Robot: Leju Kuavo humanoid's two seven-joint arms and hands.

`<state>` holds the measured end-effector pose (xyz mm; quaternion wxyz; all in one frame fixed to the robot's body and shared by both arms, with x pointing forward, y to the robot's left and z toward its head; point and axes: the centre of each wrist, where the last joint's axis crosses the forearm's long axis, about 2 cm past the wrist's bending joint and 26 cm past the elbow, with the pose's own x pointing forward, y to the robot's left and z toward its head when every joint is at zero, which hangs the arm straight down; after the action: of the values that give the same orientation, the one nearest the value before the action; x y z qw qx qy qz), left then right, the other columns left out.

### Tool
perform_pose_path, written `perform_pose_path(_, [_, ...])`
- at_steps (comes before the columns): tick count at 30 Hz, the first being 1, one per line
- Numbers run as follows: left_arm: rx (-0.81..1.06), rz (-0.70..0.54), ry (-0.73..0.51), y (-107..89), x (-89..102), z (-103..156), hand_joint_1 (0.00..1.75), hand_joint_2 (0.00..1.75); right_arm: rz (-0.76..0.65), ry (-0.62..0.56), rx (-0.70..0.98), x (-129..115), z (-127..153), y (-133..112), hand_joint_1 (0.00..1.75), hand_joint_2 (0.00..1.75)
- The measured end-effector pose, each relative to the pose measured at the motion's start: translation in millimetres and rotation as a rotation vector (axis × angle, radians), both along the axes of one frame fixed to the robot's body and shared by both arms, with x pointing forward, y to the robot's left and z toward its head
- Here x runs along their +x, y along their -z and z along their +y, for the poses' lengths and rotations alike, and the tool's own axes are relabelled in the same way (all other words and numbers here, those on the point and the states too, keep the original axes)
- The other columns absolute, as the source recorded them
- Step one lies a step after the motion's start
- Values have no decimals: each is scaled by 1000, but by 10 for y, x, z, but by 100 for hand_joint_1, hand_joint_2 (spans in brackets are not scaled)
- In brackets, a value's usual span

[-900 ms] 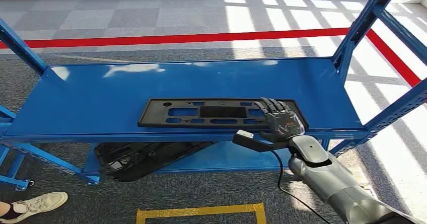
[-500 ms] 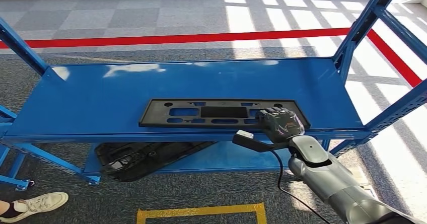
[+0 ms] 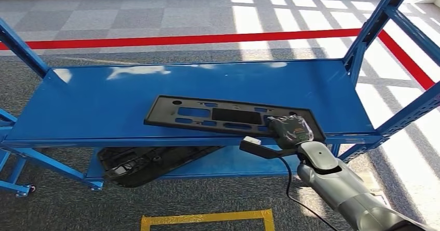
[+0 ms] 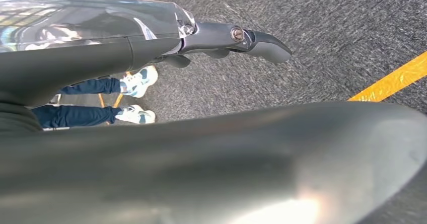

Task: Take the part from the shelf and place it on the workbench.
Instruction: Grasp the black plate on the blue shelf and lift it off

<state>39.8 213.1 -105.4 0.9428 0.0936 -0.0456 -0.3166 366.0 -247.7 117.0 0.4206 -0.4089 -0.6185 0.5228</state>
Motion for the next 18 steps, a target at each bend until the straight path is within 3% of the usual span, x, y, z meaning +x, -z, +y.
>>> perform_pose_path(9, [-1,-3,0,0,1,0,0,0,81,-45,80,-14,-3,27,175,175])
perform_pose_path(13, [1,-11,-5,0,0,2,0,0,231,-146,327,-95,40,20,175,175])
perform_pose_path(18, [1,-24,-27,1,-16,2,0,0,394,-337,727,-422,159,-54,175,175])
